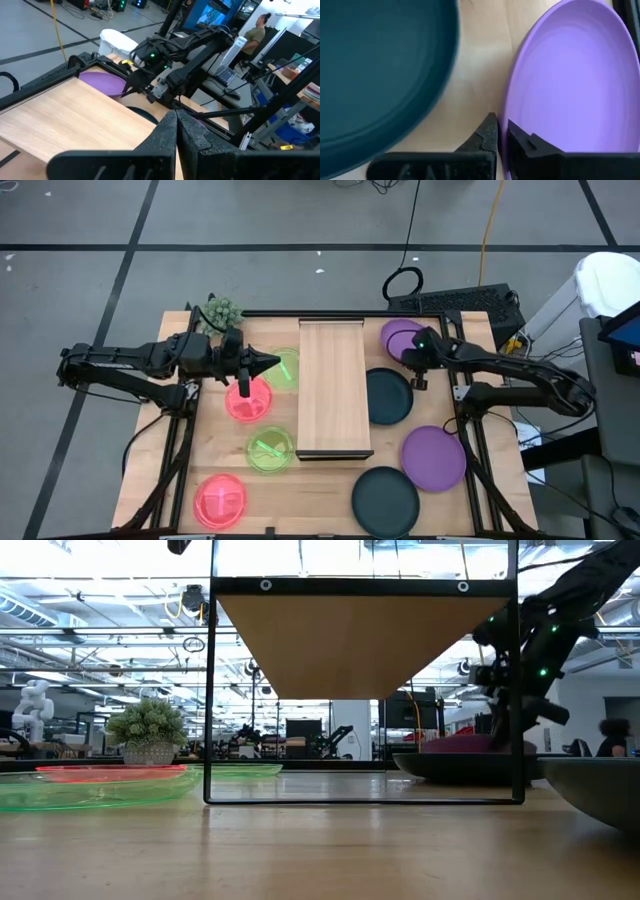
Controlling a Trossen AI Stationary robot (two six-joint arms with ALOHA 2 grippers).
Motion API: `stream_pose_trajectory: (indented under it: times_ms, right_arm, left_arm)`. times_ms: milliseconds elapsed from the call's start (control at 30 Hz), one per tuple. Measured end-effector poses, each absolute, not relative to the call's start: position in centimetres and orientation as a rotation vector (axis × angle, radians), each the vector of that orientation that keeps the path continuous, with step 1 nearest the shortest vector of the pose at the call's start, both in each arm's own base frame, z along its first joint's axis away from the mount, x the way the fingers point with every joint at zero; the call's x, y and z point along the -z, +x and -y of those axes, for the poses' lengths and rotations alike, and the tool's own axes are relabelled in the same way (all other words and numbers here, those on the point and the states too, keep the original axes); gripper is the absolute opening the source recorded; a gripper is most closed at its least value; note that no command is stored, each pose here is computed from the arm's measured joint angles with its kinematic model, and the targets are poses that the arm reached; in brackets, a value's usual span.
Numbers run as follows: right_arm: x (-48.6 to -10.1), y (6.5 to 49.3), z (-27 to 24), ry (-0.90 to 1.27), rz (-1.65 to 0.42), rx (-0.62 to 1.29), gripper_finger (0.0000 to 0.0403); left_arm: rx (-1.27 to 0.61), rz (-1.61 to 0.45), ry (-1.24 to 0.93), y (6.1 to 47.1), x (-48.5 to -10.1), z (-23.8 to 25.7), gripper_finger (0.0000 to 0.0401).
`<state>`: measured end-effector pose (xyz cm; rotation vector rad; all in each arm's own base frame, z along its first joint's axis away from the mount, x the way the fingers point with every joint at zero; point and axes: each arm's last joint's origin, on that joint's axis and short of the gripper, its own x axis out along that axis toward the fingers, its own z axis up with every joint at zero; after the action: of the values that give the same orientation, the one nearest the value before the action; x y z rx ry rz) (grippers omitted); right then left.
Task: Place and stack plates onto a shelf
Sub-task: Put the top purple plate on the shelf
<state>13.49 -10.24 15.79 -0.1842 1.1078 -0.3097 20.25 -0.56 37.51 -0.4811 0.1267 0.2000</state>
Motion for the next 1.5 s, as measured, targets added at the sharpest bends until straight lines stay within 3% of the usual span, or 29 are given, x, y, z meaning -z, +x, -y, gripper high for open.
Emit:
stream_pose_trajectory:
  times_ms: [433, 600, 1133, 1500]
  right_arm:
    - [-17.7, 13.8, 7.9, -0.242, -0.997, 0.298, 0.0]
    - [-19.2, 14.0, 7.3, -0.285, -1.065, 0.321, 0.0]
    - [-28.1, 14.7, 6.0, -0.292, -1.055, 0.373, 0.0]
    - [-34.4, 15.3, 4.2, -0.292, -1.018, 0.304, 0.0]
  left_arm:
    - [-0.192, -0.137, -0.467, 20.2, -37.4, 0.8, 0.0004]
    - [-0.188, -0.151, -0.462, 20.2, -37.3, 0.9, 0.0004]
    - [-0.191, -0.171, -0.433, 20.2, -37.1, 0.9, 0.0004]
    - [-0.238, -0.165, -0.371, 20.1, -37.2, 0.7, 0.0004]
